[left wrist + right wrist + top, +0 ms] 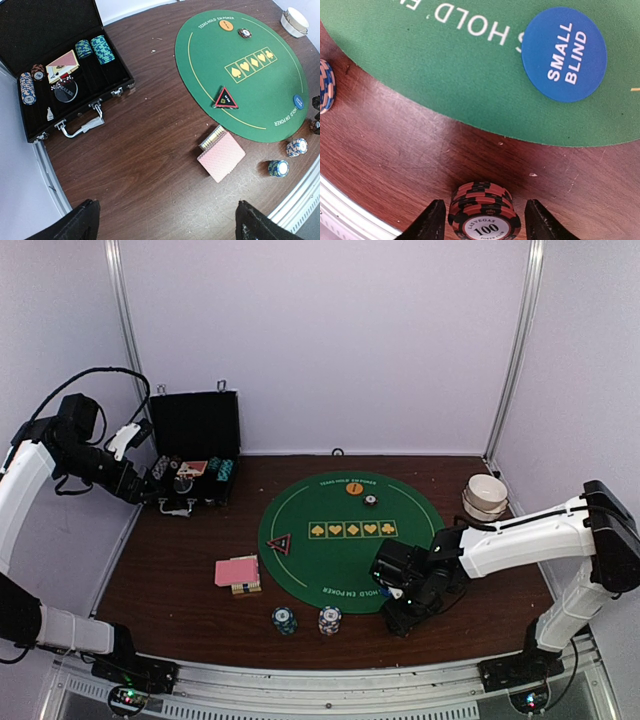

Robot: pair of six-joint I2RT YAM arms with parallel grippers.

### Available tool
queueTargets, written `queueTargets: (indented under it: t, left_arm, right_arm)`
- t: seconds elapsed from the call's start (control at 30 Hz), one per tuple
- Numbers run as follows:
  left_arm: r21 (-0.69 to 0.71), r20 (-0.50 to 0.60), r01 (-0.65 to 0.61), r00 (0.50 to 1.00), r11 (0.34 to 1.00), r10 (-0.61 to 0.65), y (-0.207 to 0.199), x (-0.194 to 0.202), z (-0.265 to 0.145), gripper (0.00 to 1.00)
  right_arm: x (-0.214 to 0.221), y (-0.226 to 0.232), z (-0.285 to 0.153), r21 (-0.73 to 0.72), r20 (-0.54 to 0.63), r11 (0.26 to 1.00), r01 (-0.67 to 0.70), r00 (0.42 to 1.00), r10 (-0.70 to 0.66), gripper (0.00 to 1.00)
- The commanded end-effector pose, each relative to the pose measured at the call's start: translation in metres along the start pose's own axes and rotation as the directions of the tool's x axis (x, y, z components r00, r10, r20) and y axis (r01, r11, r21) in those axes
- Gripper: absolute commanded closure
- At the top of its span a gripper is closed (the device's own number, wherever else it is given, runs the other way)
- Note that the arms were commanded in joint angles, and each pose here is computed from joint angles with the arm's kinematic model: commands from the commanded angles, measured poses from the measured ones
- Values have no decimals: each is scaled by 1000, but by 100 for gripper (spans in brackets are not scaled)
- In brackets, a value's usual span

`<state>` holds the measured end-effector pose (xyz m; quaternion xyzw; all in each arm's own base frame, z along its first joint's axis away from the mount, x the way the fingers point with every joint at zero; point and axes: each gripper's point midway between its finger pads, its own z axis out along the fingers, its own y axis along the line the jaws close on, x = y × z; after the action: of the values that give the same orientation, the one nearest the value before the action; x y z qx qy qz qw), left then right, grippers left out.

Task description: Distribute texas hold em gaming equipment

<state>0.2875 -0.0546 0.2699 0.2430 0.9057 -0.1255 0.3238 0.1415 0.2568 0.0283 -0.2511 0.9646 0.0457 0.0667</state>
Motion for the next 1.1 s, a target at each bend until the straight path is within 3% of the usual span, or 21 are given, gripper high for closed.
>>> queueTargets:
  t: [0.0,0.53,0.73,0.9,1.07]
  left_arm:
    - [2,23,-15,1000,1000,15,0,-5,-3,2]
    - [-2,26,-20,999,1000,20,0,-5,-4,2]
    - [-8,28,-25,999,1000,25,0,-5,-6,2]
    - [-2,31,-25,999,1000,25,-1,-6,-6,3]
    - [1,32,-30,999,1000,30,-2,-6,-7,2]
  right_arm:
    - [1,-1,2,14,4,1000,1,1000,-1,46]
    - [3,-2,1,23,-6,1000,5,1000,-4,66]
    - [-1,-6,-5,46,10,999,14,1000,-14,78]
    - [-9,-4,-22,46,35,999,22,999,-24,87]
    - [-28,5,-55,27,84,999,44,995,-46,89]
